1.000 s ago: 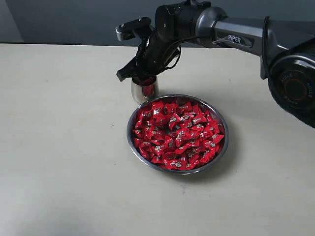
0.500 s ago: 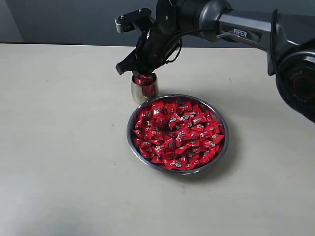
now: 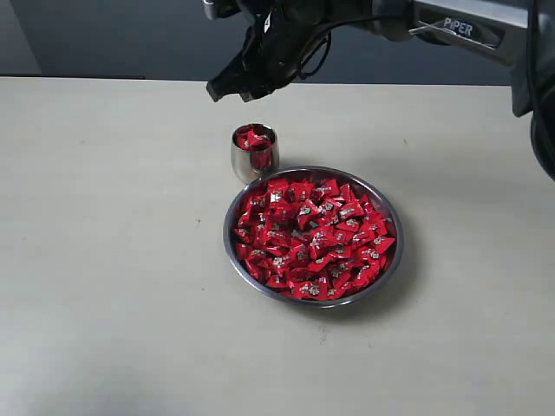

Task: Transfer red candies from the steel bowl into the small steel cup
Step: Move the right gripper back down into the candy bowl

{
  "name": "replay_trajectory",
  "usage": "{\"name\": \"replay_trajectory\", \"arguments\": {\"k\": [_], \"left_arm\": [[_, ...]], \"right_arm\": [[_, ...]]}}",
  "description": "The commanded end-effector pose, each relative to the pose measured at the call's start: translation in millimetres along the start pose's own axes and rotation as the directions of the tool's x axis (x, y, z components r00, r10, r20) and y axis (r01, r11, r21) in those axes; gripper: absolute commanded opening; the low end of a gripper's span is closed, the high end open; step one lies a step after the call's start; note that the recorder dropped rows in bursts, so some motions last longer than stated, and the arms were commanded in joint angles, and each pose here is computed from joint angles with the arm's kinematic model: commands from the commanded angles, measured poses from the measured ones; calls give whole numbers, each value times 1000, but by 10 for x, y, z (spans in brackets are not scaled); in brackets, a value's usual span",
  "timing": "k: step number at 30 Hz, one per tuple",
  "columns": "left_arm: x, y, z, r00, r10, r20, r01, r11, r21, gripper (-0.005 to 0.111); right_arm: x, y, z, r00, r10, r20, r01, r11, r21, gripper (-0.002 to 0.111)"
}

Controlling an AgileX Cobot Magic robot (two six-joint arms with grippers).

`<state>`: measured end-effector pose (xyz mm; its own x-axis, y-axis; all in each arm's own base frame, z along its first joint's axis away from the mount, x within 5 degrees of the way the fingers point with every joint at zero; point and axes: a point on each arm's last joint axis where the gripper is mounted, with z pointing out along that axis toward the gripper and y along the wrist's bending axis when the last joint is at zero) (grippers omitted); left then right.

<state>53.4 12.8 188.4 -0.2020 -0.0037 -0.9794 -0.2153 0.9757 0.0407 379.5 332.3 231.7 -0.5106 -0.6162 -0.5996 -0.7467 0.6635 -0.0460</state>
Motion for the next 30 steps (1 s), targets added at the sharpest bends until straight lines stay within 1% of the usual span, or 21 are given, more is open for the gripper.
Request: {"name": "replay_trajectory", "arguments": {"k": [1,6,14,19,26,30], "left_arm": [[9,-2,0,1000,4,3,-4,1000,4,0],[9,-2,0,1000,4,3,-4,1000,4,0],[9,-2,0,1000,4,3,-4,1000,4,0],[9,-2,0,1000,4,3,-4,1000,4,0],[9,-2,0,1000,4,3,-4,1000,4,0],[9,-2,0,1000,4,3,-4,1000,4,0]], "right_arm": [[-43,-24,-95,1000,20,16,-20,1000,10,0],[-49,-102,-109,995,91,35,-91,996,21,0],[60,-183,-307,988,131,86,-134,990,33,0],[260,-253,-425,984,148,97,-154,987,53,0],[569,-503,-614,966,237,108,-247,965,92,0],[770,-548,-697,958,268,102,-278,955,103,0]]}}
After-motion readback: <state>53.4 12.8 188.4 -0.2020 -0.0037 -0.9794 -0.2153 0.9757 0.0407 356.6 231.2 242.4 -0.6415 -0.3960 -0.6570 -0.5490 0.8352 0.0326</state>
